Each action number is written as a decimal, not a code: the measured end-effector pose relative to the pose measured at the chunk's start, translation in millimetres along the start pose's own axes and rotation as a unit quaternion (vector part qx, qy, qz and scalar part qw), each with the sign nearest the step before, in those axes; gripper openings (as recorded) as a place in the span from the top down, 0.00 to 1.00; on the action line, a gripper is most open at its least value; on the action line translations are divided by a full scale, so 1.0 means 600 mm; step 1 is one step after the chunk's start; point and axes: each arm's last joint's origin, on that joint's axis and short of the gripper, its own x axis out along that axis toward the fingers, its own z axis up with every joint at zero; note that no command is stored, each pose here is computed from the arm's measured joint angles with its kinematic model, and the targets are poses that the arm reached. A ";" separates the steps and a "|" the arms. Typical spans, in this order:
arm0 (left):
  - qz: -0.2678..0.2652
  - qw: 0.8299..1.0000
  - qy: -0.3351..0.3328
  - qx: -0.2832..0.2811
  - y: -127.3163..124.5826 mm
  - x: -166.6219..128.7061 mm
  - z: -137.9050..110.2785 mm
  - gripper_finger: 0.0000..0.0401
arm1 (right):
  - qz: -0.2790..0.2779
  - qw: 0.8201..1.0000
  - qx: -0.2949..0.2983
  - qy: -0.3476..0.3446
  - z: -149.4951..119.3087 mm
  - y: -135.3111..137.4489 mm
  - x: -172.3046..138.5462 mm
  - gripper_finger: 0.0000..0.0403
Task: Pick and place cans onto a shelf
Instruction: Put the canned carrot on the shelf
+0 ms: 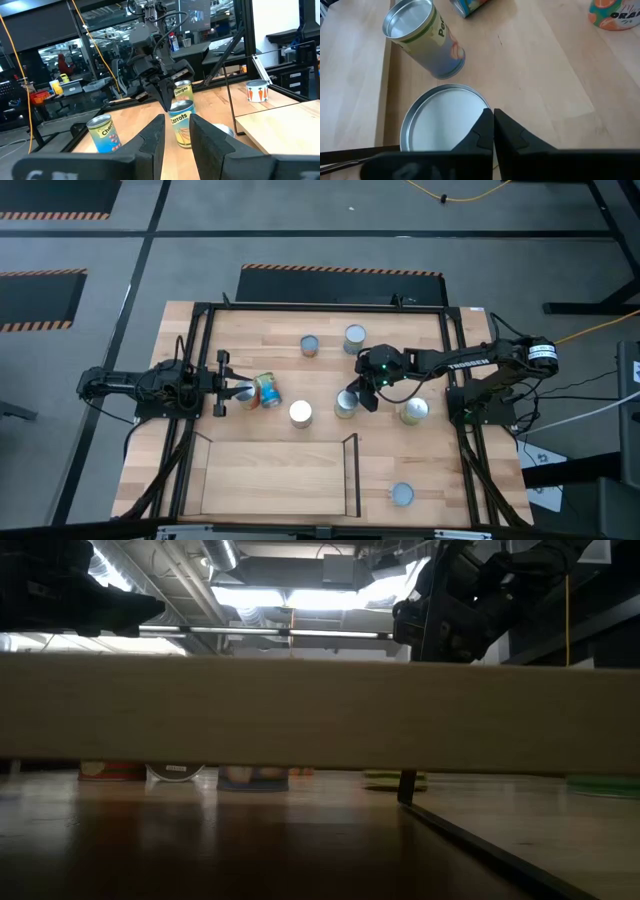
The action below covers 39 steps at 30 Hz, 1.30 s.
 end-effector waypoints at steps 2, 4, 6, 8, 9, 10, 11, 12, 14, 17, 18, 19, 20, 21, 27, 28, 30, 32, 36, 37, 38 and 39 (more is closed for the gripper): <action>0.000 1.000 0.000 0.000 0.000 0.000 0.000 0.79 | -0.006 1.000 -0.001 -0.004 0.001 0.000 0.000 1.00; 0.001 1.000 -0.002 0.000 0.000 0.000 0.001 0.79 | -0.014 1.000 -0.001 -0.007 0.001 -0.001 0.000 1.00; 0.001 1.000 -0.006 0.000 0.000 0.000 0.002 0.79 | -0.019 1.000 -0.001 -0.011 0.002 -0.001 0.000 1.00; 0.002 1.000 -0.008 0.000 0.001 0.000 0.003 0.79 | -0.018 1.000 -0.002 -0.018 0.005 -0.001 0.000 1.00; 0.002 1.000 -0.008 0.000 0.001 0.000 0.003 0.79 | -0.016 1.000 -0.003 -0.023 0.006 0.000 0.000 1.00; 0.003 1.000 -0.010 0.000 0.001 0.000 0.003 0.79 | -0.015 0.999 -0.004 -0.029 0.008 0.000 0.000 1.00; 0.003 1.000 -0.014 -0.001 0.001 0.000 0.005 0.79 | -0.014 0.999 -0.006 -0.035 0.010 0.000 0.000 1.00; 0.005 1.000 -0.019 -0.002 0.002 0.000 0.006 0.79 | -0.015 0.999 -0.007 -0.042 0.012 0.001 0.000 1.00; 0.007 1.000 -0.029 -0.008 0.002 0.000 0.009 0.79 | -0.019 0.998 -0.008 -0.051 0.015 0.001 -0.001 1.00; 0.011 0.999 -0.048 -0.009 0.004 -0.001 0.015 0.79 | -0.023 0.997 -0.007 -0.070 0.021 -0.002 -0.002 1.00; 0.013 0.998 -0.054 -0.010 0.004 -0.001 0.017 0.79 | -0.023 0.997 -0.006 -0.075 0.023 -0.003 -0.003 1.00; 0.014 0.998 -0.059 -0.010 0.004 -0.001 0.019 0.79 | -0.024 0.997 -0.006 -0.079 0.025 -0.005 -0.003 1.00; 0.015 0.998 -0.065 -0.010 0.005 -0.001 0.021 0.79 | -0.025 0.996 -0.005 -0.085 0.027 -0.007 -0.004 1.00; 0.016 0.997 -0.069 -0.010 0.005 -0.002 0.022 0.79 | -0.025 0.996 -0.004 -0.091 0.029 -0.009 -0.005 1.00; 0.027 0.996 -0.086 -0.012 0.007 -0.003 0.028 0.79 | -0.027 0.991 0.004 -0.132 0.044 -0.020 -0.011 1.00; 0.035 0.996 -0.084 -0.013 0.008 -0.003 0.028 0.79 | -0.026 0.990 0.010 -0.141 0.048 -0.022 -0.012 1.00; 0.053 0.995 -0.080 -0.015 0.010 -0.003 0.027 0.79 | -0.027 0.987 0.012 -0.157 0.053 -0.026 -0.015 1.00; 0.069 0.995 -0.077 -0.016 0.011 -0.003 0.027 0.79 | -0.028 0.984 0.012 -0.173 0.059 -0.029 -0.018 1.00; 0.090 0.993 -0.076 -0.019 0.014 -0.003 0.028 0.79 | -0.024 0.978 0.031 -0.202 0.069 -0.036 -0.023 1.00; 0.093 0.992 -0.079 -0.019 0.014 -0.004 0.029 0.79 | -0.024 0.977 0.036 -0.207 0.072 -0.037 -0.025 1.00; 0.097 0.992 -0.079 -0.020 0.015 -0.004 0.029 0.79 | -0.023 0.976 0.037 -0.212 0.077 -0.037 -0.026 1.00; 0.100 0.992 -0.078 -0.020 0.015 -0.004 0.029 0.79 | -0.022 0.975 0.035 -0.217 0.083 -0.035 -0.028 1.00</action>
